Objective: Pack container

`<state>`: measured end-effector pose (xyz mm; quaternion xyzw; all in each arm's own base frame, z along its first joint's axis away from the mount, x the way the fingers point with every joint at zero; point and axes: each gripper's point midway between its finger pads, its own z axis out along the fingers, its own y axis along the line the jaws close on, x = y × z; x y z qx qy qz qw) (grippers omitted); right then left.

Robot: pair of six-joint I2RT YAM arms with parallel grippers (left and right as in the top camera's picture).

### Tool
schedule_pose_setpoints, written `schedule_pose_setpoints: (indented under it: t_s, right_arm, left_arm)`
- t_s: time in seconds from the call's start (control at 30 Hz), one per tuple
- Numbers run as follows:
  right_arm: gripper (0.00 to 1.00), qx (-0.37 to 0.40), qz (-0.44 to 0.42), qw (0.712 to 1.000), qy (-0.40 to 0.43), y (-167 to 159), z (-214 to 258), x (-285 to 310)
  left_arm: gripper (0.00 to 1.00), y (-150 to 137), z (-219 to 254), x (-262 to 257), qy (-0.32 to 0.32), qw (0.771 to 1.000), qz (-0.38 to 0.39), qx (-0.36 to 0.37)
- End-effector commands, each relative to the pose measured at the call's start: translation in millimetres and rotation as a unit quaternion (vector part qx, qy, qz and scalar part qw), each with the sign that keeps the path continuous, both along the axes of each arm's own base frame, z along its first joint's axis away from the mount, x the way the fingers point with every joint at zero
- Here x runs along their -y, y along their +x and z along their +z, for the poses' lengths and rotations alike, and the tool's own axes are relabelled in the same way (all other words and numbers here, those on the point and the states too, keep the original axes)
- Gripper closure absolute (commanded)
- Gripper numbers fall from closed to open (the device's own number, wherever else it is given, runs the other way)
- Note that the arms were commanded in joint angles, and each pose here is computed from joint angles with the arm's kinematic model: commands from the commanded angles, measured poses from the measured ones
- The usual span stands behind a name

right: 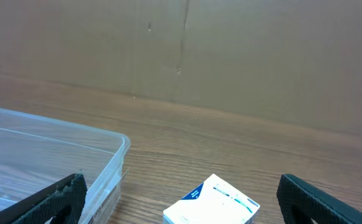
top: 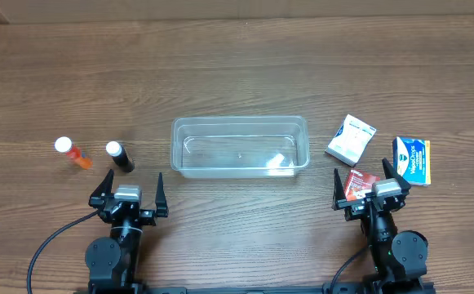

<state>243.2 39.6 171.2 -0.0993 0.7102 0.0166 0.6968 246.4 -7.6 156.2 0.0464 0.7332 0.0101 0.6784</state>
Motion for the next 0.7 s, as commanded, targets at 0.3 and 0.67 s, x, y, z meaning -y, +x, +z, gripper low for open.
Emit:
schedule_pose_setpoints:
  t_s: [0.3,0.67]
  right_arm:
    - [0.0,0.003,-0.004,1.0,-0.002,0.4,-1.2,1.2]
    - [0.0,0.002,-0.002,1.0,0.002,0.3,-1.3,0.5]
  left_arm:
    - [0.0,0.0,-1.0,-0.4,0.011,1.0,-0.001,0.0]
    - [0.0,0.0,-1.0,-0.4,0.011,1.0,-0.001,0.0]
